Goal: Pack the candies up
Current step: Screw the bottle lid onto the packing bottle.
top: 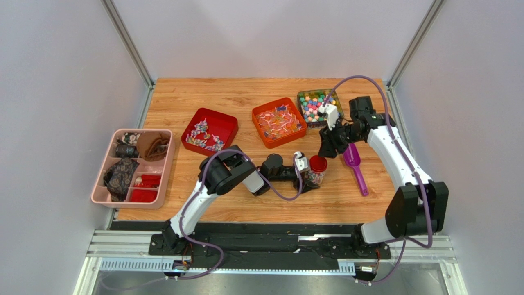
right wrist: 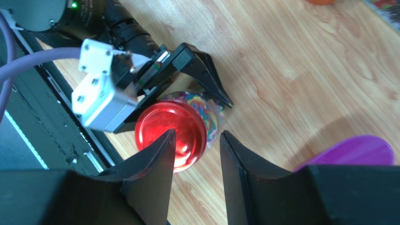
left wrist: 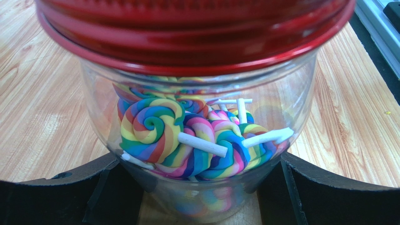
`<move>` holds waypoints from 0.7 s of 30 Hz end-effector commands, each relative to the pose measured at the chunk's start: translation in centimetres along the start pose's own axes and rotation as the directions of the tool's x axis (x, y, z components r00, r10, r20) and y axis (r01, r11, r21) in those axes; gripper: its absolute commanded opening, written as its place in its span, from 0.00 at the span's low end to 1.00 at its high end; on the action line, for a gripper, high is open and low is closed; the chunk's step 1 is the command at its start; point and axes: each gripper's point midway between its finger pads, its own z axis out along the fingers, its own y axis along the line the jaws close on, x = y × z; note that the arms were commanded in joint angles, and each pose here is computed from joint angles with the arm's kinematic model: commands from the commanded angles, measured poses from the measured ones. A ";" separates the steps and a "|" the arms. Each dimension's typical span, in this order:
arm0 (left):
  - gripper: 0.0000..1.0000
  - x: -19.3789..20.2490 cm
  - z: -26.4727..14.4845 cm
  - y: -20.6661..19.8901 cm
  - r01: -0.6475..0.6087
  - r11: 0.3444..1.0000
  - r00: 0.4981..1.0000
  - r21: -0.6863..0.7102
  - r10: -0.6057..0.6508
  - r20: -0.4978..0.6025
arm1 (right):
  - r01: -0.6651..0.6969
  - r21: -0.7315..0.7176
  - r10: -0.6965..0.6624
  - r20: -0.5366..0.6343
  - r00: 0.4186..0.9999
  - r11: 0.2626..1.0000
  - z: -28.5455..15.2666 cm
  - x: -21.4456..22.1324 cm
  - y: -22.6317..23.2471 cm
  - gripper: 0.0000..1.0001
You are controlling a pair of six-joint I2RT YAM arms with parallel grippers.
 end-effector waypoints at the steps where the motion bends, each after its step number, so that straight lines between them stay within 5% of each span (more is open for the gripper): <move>1: 0.34 3.7 -0.6 -0.8 0.092 0.996 0.990 0.000 -0.092 -0.107 | 0.033 -0.026 -0.032 0.061 0.998 0.999 1.0 -2.5 -0.5 0.44; 21: 0.32 4.0 -0.5 -0.9 0.101 0.995 0.988 0.001 -0.100 -0.117 | -0.033 -0.103 0.023 -0.092 0.996 0.994 1.8 2.6 1.3 0.20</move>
